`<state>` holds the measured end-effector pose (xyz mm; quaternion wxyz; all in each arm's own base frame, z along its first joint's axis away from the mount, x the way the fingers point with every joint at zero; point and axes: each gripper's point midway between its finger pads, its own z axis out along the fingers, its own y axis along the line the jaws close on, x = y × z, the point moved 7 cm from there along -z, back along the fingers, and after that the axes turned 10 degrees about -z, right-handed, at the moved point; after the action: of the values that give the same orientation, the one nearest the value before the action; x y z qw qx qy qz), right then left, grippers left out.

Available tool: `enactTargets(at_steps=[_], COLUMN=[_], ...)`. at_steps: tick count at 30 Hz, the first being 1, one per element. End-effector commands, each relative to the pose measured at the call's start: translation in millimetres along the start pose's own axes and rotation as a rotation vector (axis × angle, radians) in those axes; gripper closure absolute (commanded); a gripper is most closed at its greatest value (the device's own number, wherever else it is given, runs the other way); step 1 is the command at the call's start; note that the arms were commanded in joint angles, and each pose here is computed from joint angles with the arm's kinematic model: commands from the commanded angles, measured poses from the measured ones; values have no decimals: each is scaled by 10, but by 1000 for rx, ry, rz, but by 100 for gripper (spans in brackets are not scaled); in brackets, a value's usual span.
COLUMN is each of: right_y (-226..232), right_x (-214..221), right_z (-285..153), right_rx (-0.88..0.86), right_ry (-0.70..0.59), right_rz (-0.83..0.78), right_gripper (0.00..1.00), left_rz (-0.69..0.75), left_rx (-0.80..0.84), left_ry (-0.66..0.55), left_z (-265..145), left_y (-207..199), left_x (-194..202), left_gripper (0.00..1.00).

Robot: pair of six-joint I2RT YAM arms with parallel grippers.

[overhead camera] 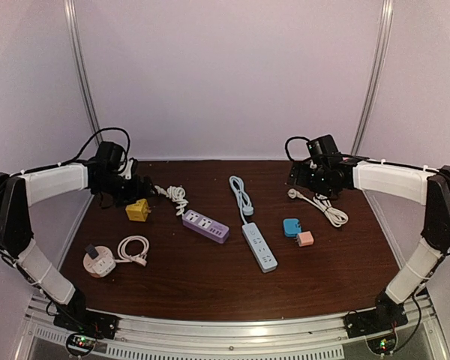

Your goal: Pull the plug off the socket

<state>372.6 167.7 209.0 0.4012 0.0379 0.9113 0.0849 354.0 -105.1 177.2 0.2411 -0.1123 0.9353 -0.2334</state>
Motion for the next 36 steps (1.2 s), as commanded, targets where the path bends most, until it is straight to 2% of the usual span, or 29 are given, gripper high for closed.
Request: enactTargets(at_steps=[1, 9, 14, 17, 20, 24, 27, 36], right_y=[-403, -883, -1118, -1203, -1260, -1261, -1259, -1396], right_x=[-187, -349, -347, -311, -268, -291, -307, -116], right_z=[97, 408, 696, 885, 1083, 1298, 1370, 1489], right_rx=[123, 234, 191, 197, 196, 168, 171, 261], right_ry=[-18, 27, 89, 129, 155, 183, 193, 244], right_rz=[81, 103, 146, 149, 152, 155, 151, 130], right_gripper=[0, 7, 29, 37, 40, 56, 63, 68], left_rz=[151, 233, 243, 242, 240, 234, 232, 222], left_rx=[64, 108, 139, 155, 164, 167, 161, 143], left_ry=[12, 55, 53, 51, 41, 36, 31, 19], left_z=[-62, -17, -64, -100, -144, -164, -164, -156], left_y=[-379, -594, -663, -697, -725, -745, -753, -777], left_x=[145, 329, 321, 308, 296, 294, 295, 298], left_gripper=[4, 4, 4, 4, 4, 4, 4, 4])
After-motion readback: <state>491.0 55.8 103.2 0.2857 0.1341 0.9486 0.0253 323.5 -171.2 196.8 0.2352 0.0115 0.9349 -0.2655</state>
